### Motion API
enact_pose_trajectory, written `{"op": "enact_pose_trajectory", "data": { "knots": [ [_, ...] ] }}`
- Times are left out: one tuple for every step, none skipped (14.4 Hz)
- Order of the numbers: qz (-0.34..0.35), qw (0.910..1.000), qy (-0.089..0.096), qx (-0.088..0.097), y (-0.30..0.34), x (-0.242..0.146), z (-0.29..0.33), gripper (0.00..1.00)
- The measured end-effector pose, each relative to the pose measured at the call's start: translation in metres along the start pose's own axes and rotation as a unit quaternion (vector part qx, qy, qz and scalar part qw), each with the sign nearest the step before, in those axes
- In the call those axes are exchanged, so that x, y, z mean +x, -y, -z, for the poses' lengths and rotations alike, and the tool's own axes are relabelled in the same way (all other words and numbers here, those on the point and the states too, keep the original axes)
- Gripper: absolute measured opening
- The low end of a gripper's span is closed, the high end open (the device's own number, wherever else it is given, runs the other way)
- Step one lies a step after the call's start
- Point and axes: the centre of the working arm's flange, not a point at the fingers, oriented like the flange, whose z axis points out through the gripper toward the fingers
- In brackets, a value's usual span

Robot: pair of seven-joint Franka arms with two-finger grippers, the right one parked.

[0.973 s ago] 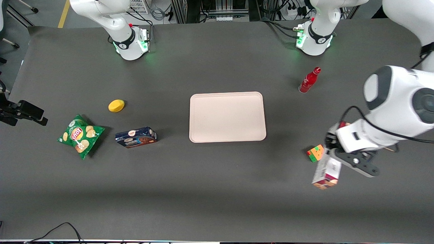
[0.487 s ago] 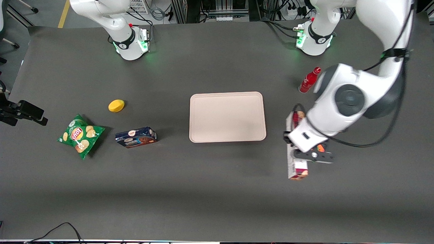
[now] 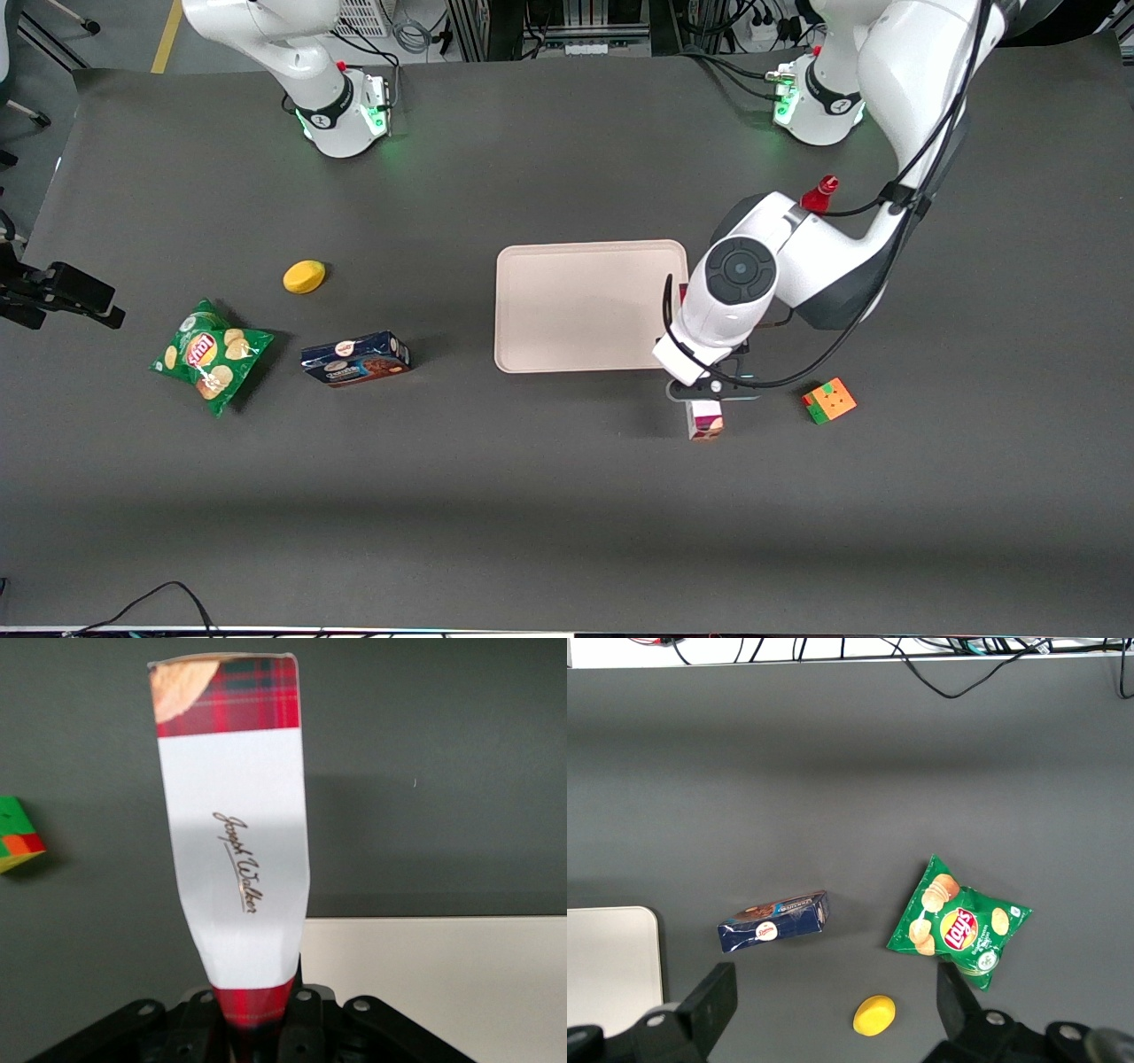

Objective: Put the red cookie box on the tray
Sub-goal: 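Carry the held cookie box toward the pink tray with the left gripper, then lower the cookie box onto the tray and open the left gripper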

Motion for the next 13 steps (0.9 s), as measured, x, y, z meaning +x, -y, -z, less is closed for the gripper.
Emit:
{"op": "enact_pose_trajectory", "data": {
  "knots": [
    [-0.007,1.0,0.003,0.0,-0.004,-0.004,-0.012,0.22],
    [-0.015,0.9999,0.006,0.002,-0.008,-0.009,-0.025,0.22],
    [-0.022,0.9997,0.011,0.003,-0.012,-0.015,-0.037,0.22],
    [-0.027,0.9995,0.017,0.005,-0.015,-0.021,-0.048,0.22],
    [-0.031,0.9992,0.023,0.005,-0.017,-0.027,-0.057,0.22],
    [-0.034,0.9991,0.026,0.004,-0.02,-0.033,-0.066,0.22],
    [-0.033,0.9991,0.027,0.001,-0.022,-0.04,-0.075,0.22],
    [-0.028,0.9992,0.029,-0.001,-0.025,-0.048,-0.083,0.22],
    [-0.016,0.9994,0.031,-0.002,-0.028,-0.056,-0.09,0.22],
    [-0.001,0.9994,0.034,-0.002,-0.031,-0.063,-0.096,0.22],
    [0.013,0.9992,0.037,-0.001,-0.034,-0.069,-0.098,0.22],
    [0.021,0.999,0.04,-0.001,-0.038,-0.075,-0.099,0.22],
    [0.023,0.9989,0.042,-0.001,-0.042,-0.08,-0.1,0.22]
  ]
}}
